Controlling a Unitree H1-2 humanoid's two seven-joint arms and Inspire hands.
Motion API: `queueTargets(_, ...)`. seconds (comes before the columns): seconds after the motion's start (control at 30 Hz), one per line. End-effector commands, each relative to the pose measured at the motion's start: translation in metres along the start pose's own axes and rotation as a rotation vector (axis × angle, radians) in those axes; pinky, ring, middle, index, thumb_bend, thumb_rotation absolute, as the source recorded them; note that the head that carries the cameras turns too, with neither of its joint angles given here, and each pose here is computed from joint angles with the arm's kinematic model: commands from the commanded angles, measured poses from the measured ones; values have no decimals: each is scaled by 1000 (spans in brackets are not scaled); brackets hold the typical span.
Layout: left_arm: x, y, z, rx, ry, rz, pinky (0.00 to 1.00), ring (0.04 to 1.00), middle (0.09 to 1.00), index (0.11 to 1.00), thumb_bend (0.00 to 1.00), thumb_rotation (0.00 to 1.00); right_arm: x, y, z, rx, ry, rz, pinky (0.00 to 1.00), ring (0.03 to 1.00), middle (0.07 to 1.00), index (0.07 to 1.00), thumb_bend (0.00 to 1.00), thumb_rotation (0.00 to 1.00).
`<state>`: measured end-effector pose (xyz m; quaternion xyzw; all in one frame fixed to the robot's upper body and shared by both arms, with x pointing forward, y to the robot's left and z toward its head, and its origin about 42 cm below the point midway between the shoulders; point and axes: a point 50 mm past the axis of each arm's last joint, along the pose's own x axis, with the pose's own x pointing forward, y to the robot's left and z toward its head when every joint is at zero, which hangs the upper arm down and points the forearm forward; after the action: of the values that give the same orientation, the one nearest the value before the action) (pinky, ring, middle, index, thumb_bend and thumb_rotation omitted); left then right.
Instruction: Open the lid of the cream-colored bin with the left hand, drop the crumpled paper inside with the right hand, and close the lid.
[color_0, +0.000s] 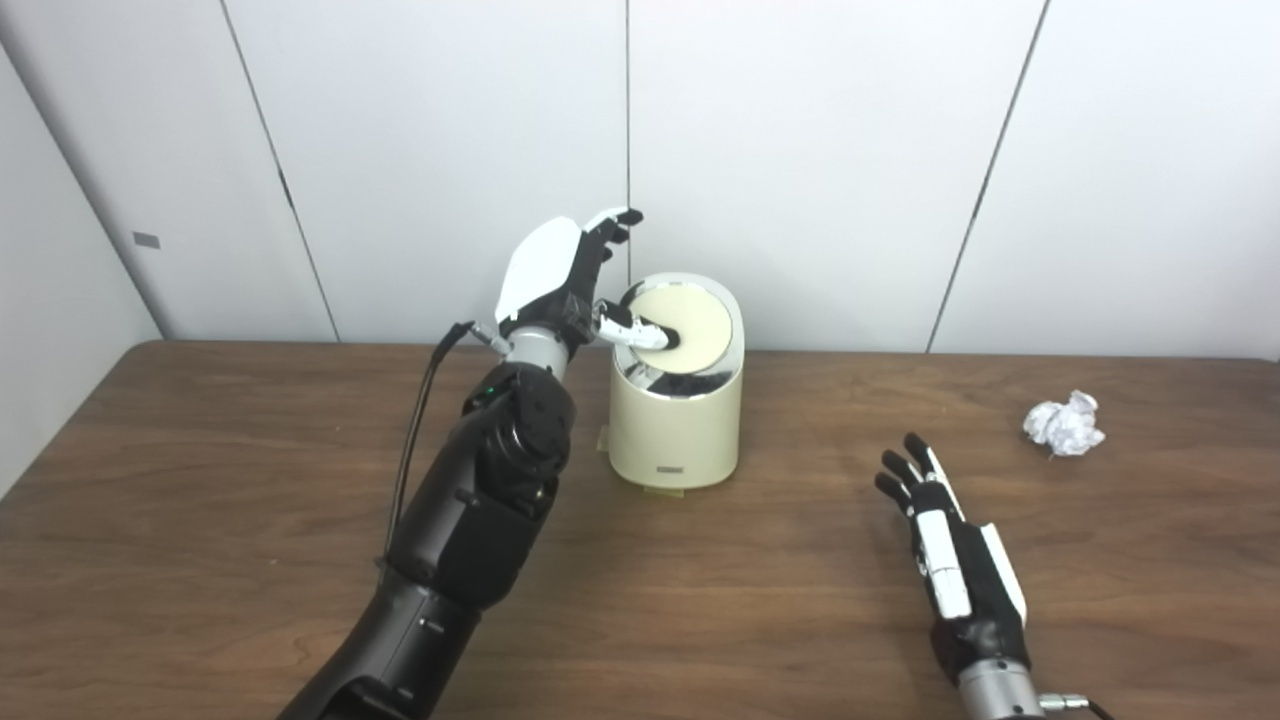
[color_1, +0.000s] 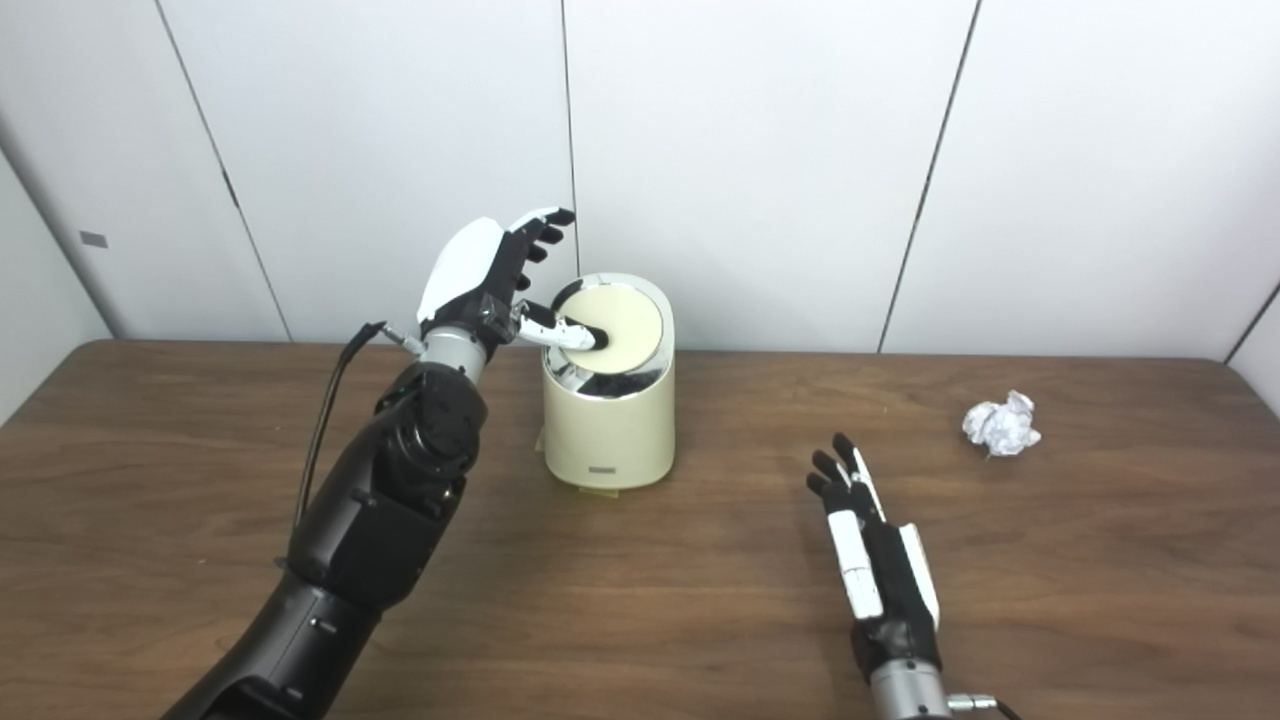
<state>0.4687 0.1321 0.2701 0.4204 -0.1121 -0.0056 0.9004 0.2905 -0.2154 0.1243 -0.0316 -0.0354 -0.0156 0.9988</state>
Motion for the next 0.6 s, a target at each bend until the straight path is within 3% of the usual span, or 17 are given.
queueTargets(0.0, 13, 10, 26, 32, -94, 64, 697, 837, 848, 889, 920, 14, 7, 2, 16, 5, -90, 8, 1000, 914, 936, 988, 702, 952)
queueTargets(0.17, 14, 4, 28, 97, -150, 71, 718, 874, 892, 914, 925, 2, 8, 3, 17, -5, -96, 1, 1000, 910, 933, 983, 696, 948)
queueTargets(0.4, 17, 10, 37, 469, -274, 63, 790, 885, 924, 963, 985, 0, 8, 9, 20, -6, -106, 3, 1000, 907, 920, 975, 740, 915)
queueTargets(0.57, 19, 13, 44, 627, -298, 44, 828, 902, 919, 954, 1000, 0, 9, 12, 21, -10, -110, -9, 1000, 899, 920, 981, 741, 916)
